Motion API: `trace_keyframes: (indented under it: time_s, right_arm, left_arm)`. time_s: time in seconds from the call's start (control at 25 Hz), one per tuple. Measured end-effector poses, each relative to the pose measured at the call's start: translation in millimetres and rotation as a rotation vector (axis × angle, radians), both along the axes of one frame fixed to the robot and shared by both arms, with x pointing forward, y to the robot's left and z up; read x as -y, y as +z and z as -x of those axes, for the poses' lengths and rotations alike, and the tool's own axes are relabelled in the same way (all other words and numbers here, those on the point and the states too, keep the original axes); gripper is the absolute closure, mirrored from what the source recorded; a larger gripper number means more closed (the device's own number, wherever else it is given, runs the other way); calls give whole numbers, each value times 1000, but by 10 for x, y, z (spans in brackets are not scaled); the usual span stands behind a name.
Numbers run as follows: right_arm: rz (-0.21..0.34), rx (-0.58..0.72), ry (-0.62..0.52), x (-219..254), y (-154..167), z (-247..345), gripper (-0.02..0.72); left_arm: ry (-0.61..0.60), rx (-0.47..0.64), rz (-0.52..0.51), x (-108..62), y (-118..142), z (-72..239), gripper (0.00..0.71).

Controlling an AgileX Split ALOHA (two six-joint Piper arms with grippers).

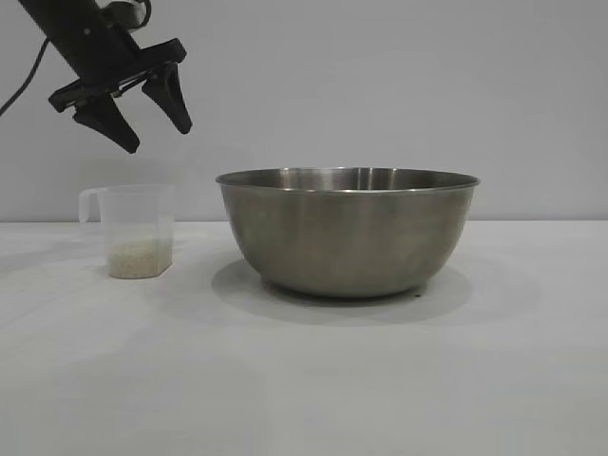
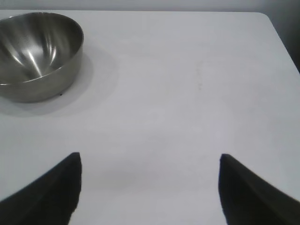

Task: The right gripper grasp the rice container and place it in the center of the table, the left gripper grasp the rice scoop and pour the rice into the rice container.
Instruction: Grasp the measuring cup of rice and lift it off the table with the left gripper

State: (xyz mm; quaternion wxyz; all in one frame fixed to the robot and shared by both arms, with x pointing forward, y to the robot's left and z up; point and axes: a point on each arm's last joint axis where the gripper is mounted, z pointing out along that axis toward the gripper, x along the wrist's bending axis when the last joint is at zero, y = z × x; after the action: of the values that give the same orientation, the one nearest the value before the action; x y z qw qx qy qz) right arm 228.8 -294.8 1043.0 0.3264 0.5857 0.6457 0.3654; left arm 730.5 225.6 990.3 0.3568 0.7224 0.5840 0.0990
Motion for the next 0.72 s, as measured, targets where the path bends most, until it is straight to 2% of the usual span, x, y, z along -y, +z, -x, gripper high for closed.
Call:
trace_keyframes:
  time_s: [0.56,0.72]
  right_arm:
    - [0,0,0,0,0,0,190]
    - [0,0,0,0,0,0,190]
  left_arm:
    - [-31,-6,-57,-23,-14,18,160]
    - [-54,6,-91,-40,128,73,160]
